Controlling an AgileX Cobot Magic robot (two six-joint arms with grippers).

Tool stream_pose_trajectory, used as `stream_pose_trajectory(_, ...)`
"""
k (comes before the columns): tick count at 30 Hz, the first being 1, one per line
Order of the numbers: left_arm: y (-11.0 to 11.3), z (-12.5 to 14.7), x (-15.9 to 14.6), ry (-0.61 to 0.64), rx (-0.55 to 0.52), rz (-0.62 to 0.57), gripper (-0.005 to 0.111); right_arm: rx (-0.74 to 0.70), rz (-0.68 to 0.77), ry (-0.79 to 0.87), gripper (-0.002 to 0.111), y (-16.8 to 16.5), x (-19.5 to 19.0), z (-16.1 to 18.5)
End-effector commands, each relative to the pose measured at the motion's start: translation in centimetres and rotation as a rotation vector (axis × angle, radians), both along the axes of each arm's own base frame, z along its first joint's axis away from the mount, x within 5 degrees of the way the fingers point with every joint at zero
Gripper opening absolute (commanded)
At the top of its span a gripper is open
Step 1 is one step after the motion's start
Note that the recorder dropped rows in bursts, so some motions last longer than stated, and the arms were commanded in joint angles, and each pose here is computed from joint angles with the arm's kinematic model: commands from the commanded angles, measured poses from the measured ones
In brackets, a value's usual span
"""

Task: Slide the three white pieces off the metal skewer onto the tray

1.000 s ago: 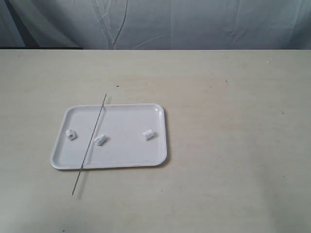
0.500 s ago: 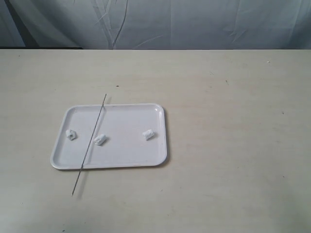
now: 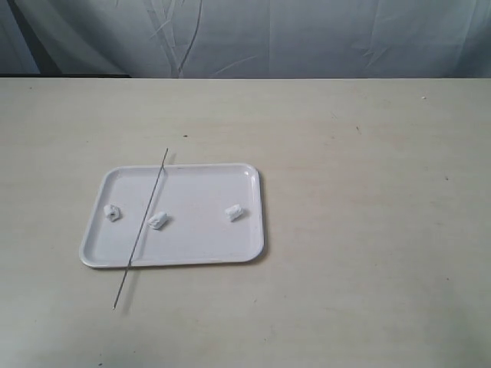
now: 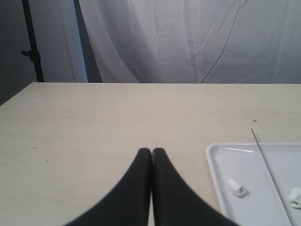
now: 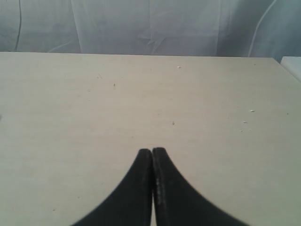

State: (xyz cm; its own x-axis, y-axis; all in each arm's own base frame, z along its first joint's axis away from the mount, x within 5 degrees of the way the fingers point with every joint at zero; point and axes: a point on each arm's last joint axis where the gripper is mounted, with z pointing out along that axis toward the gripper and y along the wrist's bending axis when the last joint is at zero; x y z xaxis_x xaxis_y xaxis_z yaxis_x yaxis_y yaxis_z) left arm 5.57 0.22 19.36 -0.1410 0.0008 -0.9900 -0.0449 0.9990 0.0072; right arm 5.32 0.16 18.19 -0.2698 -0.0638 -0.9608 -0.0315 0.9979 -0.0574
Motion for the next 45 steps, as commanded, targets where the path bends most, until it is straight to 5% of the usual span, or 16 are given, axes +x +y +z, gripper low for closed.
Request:
stream_pose_trajectory(1, -0.02, -0.13, -0.02, 0.001, -0.011, 0.001, 0.000, 0.009, -0.005, -0.001, -0.001, -0.01, -0.02, -0.12)
stream_pose_trajectory(45, -0.02, -0.13, -0.02, 0.001, -0.030, 0.003, 0.000, 0.010, -0.006, -0.001, -0.001, -0.01, -0.02, -0.12)
